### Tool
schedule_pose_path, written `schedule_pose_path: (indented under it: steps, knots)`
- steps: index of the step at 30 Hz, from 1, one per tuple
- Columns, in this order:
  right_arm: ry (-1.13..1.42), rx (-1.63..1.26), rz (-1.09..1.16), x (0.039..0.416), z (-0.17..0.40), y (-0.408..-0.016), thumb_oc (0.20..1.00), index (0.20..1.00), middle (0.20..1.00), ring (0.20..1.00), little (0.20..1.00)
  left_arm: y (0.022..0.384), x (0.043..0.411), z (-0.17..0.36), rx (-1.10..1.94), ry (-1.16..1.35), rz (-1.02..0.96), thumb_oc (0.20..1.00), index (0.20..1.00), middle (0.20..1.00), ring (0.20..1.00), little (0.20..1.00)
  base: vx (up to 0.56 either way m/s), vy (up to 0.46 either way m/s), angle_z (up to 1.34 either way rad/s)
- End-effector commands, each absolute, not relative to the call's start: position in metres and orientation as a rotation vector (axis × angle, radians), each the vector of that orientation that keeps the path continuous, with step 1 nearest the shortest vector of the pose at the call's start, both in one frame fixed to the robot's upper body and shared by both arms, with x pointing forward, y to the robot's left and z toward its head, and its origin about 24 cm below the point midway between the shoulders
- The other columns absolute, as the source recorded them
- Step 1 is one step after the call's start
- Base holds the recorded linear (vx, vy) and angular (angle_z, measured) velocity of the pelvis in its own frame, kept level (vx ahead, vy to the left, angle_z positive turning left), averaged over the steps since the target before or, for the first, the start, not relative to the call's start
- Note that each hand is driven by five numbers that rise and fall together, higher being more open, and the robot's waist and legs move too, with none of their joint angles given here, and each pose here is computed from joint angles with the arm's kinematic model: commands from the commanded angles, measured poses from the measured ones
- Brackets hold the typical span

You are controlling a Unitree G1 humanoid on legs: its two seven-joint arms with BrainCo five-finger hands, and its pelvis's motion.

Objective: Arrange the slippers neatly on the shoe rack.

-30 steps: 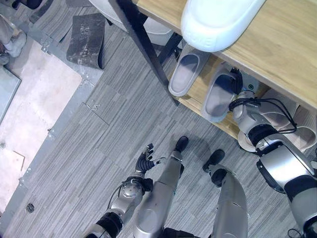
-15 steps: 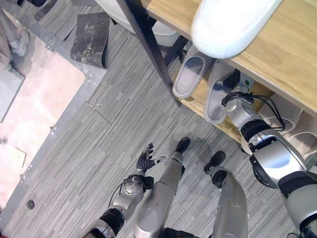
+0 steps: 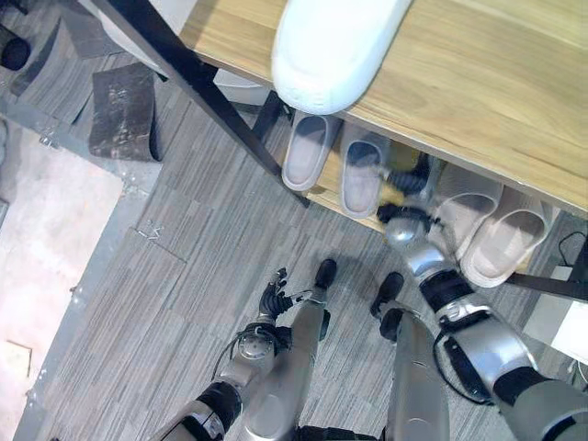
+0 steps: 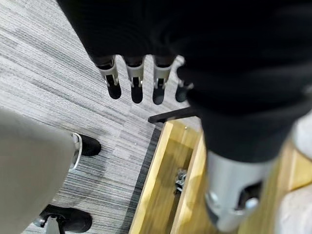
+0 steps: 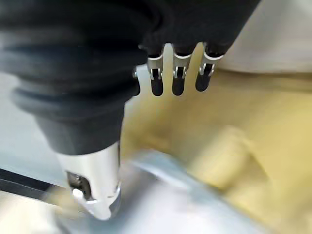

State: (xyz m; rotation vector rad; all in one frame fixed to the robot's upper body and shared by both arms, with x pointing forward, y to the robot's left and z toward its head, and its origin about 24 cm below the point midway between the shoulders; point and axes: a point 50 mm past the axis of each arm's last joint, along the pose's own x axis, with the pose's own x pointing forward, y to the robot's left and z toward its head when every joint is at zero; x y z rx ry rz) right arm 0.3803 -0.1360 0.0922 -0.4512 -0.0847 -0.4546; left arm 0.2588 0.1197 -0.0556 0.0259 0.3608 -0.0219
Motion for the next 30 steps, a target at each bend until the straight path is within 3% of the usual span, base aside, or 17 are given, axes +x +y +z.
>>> schedule_pose_path:
  steps: [1,6,14,25,30]
  knots:
    - [-0.063,-0.401,-0.412,0.395,0.109,-0.133,1.000,1.000,1.000,1.000,1.000,0.115,0.261,-0.049,0.002,0.324,-0.029,1.000,1.000,1.000,1.000,1.000,-0.04,0.024,-0.14]
    - [0.097,-0.332,-0.395,0.395,0.090,-0.131,1.000,1.000,1.000,1.000,1.000,0.116,0.258,-0.048,0.004,0.316,-0.064,1.000,1.000,1.000,1.000,1.000,-0.01,-0.003,-0.06]
    - [0.111,0.405,-0.257,0.402,0.116,-0.087,1.000,1.000,1.000,1.000,1.000,0.122,0.256,-0.046,0.042,0.310,-0.110,1.000,1.000,1.000,1.000,1.000,0.00,0.000,0.00]
    - [-0.036,0.642,-0.127,0.411,0.174,-0.070,1.000,1.000,1.000,1.000,1.000,0.119,0.257,-0.039,0.040,0.292,-0.172,1.000,1.000,1.000,1.000,1.000,0.00,-0.005,0.01]
    - [-0.047,0.635,-0.145,0.415,0.179,-0.080,1.000,1.000,1.000,1.000,1.000,0.119,0.258,-0.037,0.030,0.289,-0.174,1.000,1.000,1.000,1.000,1.000,0.01,-0.005,0.00]
